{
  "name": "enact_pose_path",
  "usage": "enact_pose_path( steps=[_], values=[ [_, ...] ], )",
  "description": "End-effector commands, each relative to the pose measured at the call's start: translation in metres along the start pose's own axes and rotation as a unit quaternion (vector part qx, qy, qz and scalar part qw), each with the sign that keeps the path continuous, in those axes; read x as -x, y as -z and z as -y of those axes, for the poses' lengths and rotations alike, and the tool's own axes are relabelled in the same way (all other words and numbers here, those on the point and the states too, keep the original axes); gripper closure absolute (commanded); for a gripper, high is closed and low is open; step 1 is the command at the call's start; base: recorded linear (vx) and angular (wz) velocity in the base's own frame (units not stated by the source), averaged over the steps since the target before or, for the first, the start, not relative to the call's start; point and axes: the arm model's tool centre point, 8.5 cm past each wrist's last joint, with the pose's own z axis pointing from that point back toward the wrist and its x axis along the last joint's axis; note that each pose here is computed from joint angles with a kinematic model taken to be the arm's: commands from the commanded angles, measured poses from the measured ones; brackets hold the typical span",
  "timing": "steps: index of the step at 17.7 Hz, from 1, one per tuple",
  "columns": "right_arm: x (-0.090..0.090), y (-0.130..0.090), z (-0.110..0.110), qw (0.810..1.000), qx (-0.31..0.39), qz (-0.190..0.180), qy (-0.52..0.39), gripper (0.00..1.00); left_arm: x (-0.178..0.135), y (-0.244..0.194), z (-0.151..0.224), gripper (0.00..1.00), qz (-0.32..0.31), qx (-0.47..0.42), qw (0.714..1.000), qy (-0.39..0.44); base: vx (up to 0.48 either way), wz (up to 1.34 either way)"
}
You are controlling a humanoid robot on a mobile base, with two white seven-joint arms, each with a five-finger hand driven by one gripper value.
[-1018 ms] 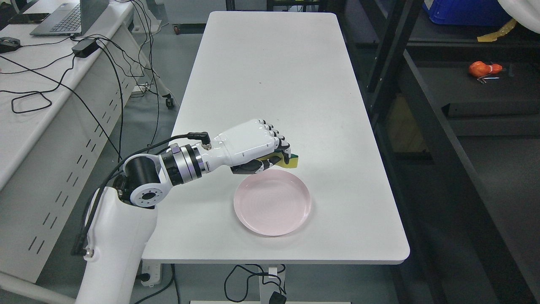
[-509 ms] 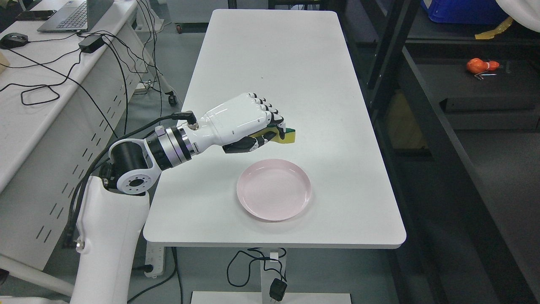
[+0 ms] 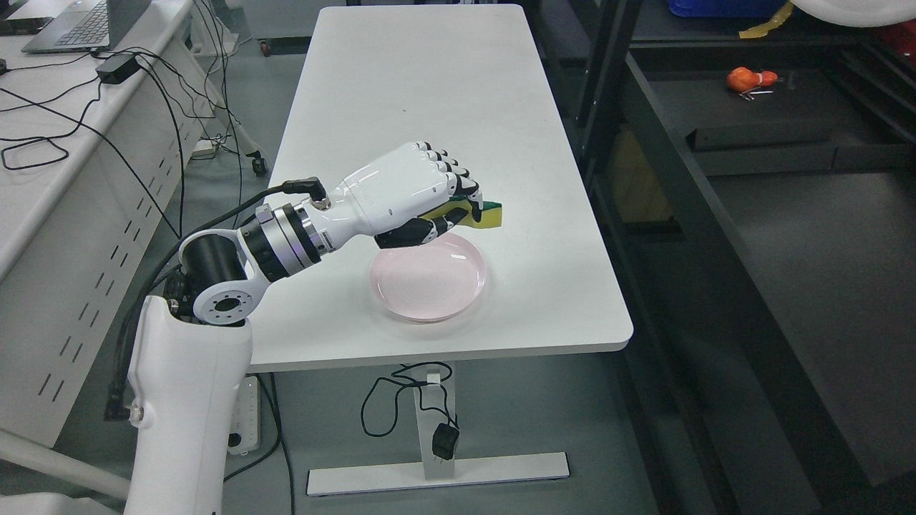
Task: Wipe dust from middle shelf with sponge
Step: 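Carry the sponge in the left hand toward the metal shelf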
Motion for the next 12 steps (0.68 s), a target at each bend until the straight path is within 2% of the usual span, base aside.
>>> enact_pose_path(
  steps=[1, 12],
  values=[
    [-0.0095, 0.0003, 0.01, 1.0, 0.007, 0.011, 0.001, 0.0, 0.0024, -0.002, -0.0083, 1.0, -0.01, -0.024, 1.0, -0.005, -0.193, -0.41],
    [-0.0095, 0.0003, 0.01, 1.0, 0.007, 0.011, 0.001, 0.0, 0.0026, -0.0009, -0.0131, 1.0, -0.008, -0.029, 1.0, -0.002, -0.226, -0.42]
  ],
)
